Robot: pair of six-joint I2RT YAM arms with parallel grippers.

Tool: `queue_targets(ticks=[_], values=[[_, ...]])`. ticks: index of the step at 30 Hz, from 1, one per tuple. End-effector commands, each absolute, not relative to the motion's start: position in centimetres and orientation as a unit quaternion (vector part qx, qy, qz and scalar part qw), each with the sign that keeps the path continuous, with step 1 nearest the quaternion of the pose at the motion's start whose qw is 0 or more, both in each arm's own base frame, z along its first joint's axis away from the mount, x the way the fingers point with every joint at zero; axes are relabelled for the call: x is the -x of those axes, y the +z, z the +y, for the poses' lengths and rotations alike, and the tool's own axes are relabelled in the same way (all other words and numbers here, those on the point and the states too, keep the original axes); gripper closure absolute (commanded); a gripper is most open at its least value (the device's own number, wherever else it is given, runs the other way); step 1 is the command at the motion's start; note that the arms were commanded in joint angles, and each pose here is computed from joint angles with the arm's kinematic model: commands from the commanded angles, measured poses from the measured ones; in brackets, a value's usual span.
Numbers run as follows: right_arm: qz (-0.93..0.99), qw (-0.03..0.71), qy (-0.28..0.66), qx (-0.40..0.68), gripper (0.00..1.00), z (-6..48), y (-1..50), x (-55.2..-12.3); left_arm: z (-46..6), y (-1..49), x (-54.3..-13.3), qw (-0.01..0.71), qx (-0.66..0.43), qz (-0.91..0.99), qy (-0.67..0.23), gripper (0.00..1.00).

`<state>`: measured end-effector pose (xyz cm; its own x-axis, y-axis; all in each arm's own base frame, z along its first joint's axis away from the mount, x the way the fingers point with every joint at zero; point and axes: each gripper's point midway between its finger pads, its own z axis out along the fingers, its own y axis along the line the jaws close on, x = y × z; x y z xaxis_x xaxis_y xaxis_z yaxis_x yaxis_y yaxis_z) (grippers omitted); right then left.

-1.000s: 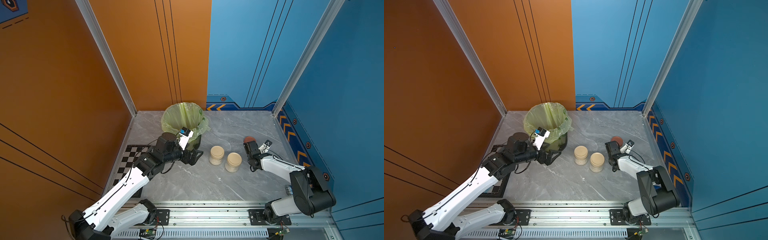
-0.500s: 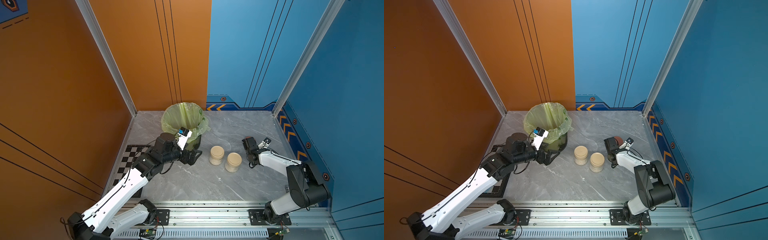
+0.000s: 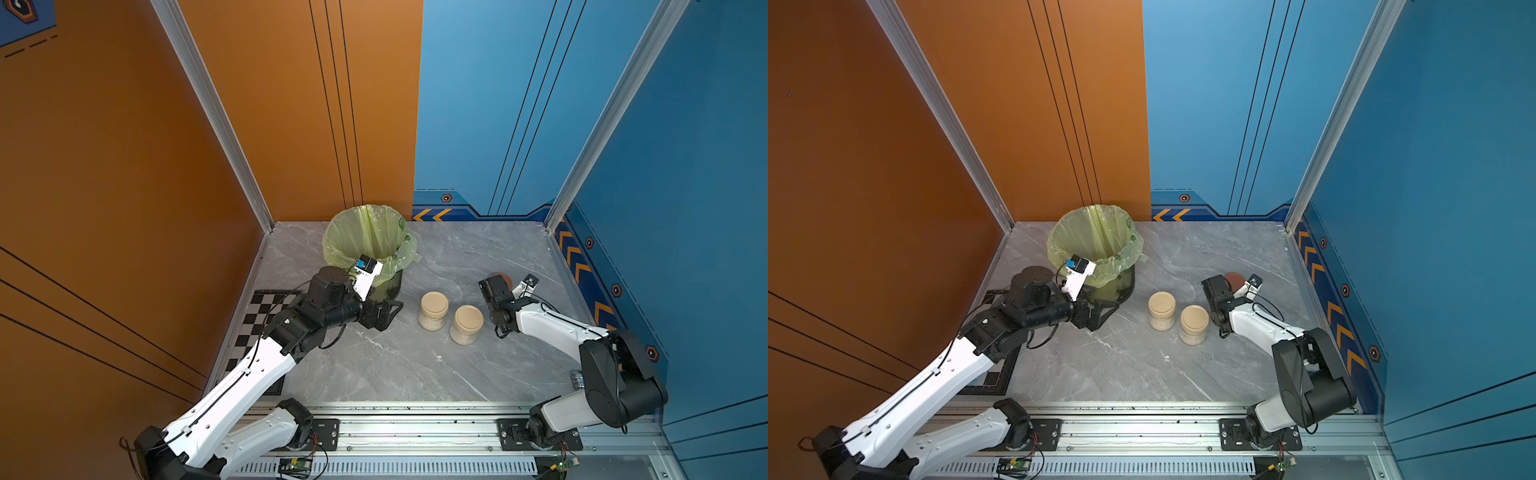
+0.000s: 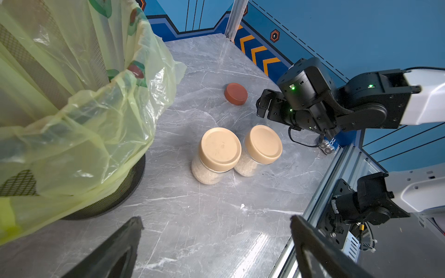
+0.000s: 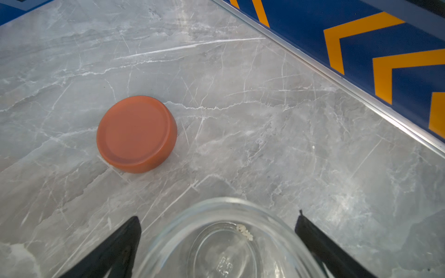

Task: Empty moldy rice from jars
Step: Place the jar at the center of the board, then pick up the jar from the center of the board.

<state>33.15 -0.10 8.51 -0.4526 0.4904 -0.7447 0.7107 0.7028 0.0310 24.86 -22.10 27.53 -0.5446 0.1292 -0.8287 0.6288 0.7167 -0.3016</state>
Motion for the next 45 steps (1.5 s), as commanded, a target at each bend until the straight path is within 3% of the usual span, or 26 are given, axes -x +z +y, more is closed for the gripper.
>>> queue_targets(ticks=[1,11,18,23,32,45], values=[[0.830,0.394,-0.141,-0.369,0.00,0.0,10.5,-32.8,-21.6,27.1,-24.9,0.419,-0.228,0.829,-0.292,0.02],[0.831,0.397,-0.131,-0.368,0.00,-0.1,13.4,-31.5,-21.5,27.0,-25.3,0.422,-0.226,0.830,-0.286,0.02],[0.865,0.380,-0.136,-0.298,0.00,0.9,16.0,-31.4,-21.3,27.2,-25.3,0.425,-0.224,0.830,-0.285,0.02],[0.898,0.350,-0.137,-0.230,0.00,1.9,17.8,-31.1,-21.0,27.1,-25.2,0.426,-0.222,0.830,-0.285,0.02],[0.949,0.293,-0.056,-0.103,0.00,6.3,20.7,-30.3,-20.6,26.6,-24.6,0.423,-0.223,0.829,-0.290,0.02],[0.985,0.166,0.005,0.052,0.00,13.7,19.5,-27.8,-20.7,25.8,-22.7,0.386,-0.241,0.834,-0.311,0.02]])
